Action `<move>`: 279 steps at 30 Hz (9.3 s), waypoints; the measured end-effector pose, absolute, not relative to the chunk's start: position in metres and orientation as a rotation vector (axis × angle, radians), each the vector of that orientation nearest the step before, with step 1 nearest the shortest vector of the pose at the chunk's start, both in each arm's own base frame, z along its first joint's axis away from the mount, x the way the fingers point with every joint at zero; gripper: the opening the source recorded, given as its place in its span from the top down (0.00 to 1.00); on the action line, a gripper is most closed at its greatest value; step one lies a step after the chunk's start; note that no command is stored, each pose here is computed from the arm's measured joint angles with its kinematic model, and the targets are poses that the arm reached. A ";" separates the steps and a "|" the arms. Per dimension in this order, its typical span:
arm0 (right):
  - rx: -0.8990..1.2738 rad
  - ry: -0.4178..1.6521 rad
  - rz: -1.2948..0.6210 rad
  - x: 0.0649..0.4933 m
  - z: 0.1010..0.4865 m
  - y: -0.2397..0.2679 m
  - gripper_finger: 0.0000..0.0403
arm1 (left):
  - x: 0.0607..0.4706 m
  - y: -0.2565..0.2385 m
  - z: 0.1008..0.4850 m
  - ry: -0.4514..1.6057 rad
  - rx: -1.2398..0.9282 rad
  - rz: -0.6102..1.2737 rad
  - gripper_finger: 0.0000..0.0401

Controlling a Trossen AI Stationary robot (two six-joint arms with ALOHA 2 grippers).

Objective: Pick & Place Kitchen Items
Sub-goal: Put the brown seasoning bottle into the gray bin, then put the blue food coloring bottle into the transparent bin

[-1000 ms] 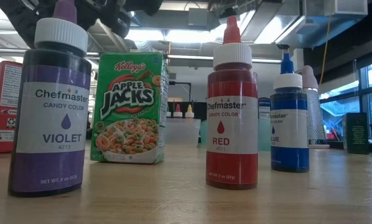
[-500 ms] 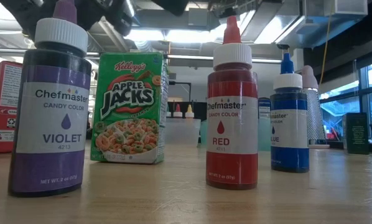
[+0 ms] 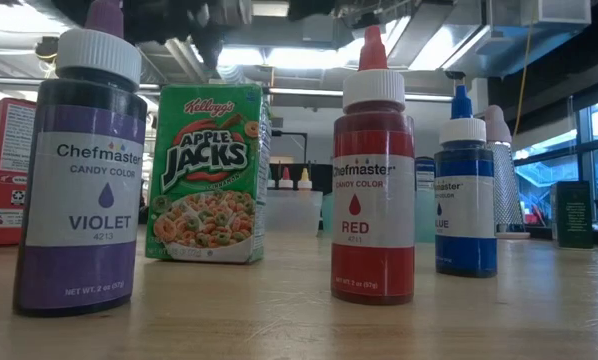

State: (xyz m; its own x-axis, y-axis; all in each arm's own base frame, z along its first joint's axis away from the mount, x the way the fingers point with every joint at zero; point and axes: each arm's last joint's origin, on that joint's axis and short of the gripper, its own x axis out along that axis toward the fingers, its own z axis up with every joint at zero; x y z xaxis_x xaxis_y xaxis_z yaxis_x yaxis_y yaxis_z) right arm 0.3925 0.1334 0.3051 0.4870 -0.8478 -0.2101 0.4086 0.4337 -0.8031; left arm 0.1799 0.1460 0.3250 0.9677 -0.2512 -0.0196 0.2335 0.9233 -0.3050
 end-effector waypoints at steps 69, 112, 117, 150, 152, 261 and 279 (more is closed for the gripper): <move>-0.459 1.023 -0.504 0.378 0.251 0.119 0.05 | 0.277 0.239 0.192 1.419 -0.041 0.064 0.52; -0.474 1.035 -0.500 0.377 0.238 0.118 0.05 | 0.282 0.236 0.192 1.405 -0.062 0.103 0.26; -0.473 1.032 -0.499 0.377 0.238 0.118 0.05 | 0.281 0.226 0.214 1.354 -0.023 0.112 0.26; -0.154 0.992 -0.441 0.317 0.345 0.118 0.05 | 0.204 0.101 0.373 0.904 -0.070 0.132 0.26; -0.067 1.004 -0.381 0.309 0.355 0.113 0.05 | 0.197 0.094 0.371 0.889 -0.057 0.120 0.26; 0.138 1.163 0.050 0.308 0.174 0.152 0.29 | 0.184 0.036 0.360 0.426 -0.047 -0.041 0.27; 0.146 1.161 0.051 0.309 0.174 0.152 0.65 | 0.184 0.036 0.359 0.431 -0.048 -0.041 0.27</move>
